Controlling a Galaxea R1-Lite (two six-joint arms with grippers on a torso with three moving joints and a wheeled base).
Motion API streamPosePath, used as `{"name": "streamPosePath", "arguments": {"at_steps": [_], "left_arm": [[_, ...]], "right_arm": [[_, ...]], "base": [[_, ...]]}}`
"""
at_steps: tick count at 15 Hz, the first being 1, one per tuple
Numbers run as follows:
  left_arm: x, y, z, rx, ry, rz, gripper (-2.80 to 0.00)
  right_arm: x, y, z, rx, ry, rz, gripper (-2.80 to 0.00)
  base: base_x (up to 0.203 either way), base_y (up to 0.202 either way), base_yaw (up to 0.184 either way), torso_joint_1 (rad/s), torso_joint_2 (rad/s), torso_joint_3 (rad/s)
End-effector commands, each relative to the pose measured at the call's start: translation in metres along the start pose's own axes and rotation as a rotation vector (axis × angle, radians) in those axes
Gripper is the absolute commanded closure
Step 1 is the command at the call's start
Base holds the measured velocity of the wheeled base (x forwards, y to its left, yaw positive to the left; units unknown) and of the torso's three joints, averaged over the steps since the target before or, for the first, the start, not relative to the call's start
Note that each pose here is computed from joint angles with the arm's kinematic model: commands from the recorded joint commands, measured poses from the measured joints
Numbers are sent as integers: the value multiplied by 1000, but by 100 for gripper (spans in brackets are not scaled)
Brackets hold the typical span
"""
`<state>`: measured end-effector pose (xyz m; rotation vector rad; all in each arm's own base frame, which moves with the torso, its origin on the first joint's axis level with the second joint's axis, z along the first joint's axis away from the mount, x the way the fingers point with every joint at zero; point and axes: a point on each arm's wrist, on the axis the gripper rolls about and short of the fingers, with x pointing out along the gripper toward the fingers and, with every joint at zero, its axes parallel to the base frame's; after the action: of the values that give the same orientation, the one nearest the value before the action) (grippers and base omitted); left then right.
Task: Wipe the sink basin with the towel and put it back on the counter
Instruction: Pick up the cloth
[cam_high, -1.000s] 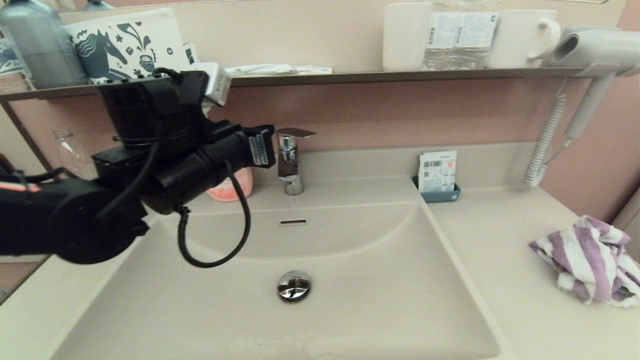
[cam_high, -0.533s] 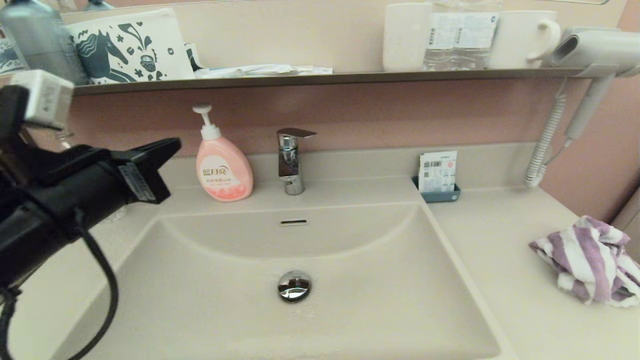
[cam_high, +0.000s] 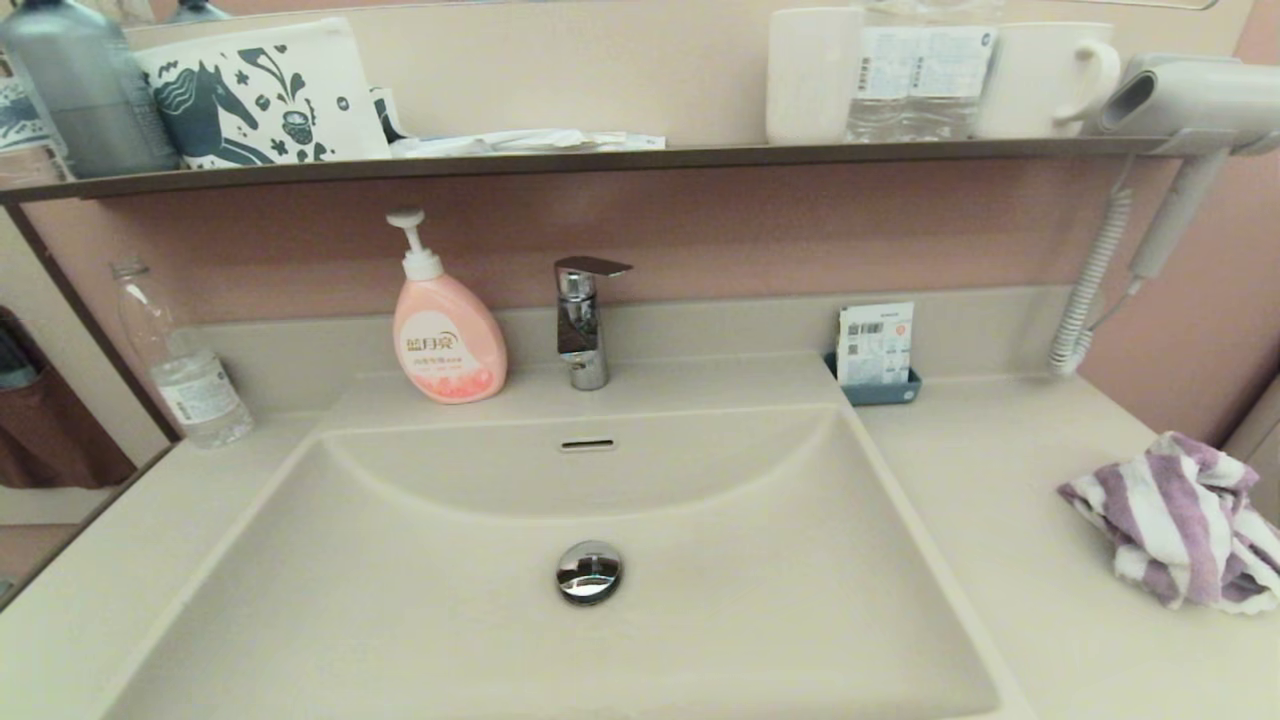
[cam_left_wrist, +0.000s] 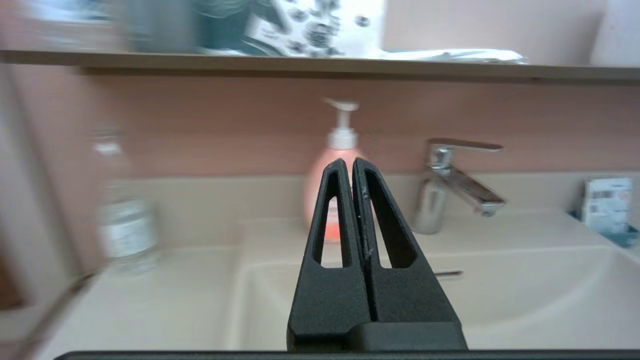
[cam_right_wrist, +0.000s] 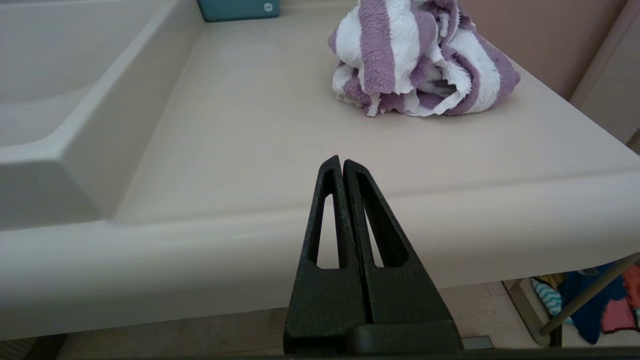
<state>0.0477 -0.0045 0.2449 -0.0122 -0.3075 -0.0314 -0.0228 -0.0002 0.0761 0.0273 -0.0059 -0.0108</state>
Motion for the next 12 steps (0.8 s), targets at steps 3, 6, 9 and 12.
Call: {"name": "streamPosePath", "arguments": {"at_steps": [3,6,9,12], "left_arm": [[-76,6,-10,20,-68,55,0],[-99,3,-32,39,-36,34,0],[-99,2,-55,38,59,19,0],[-105,2,-80,35,93,-24,0]], "right_arm": [[0,0,0,0,0,0,0],[0,0,0,0,0,0,0],[0,0,0,0,0,0,0],[0,0,0,0,0,0,0]], "base": [[0,0,0,0,0,0],[0,0,0,0,0,0],[0,0,0,0,0,0],[0,0,0,0,0,0]]}}
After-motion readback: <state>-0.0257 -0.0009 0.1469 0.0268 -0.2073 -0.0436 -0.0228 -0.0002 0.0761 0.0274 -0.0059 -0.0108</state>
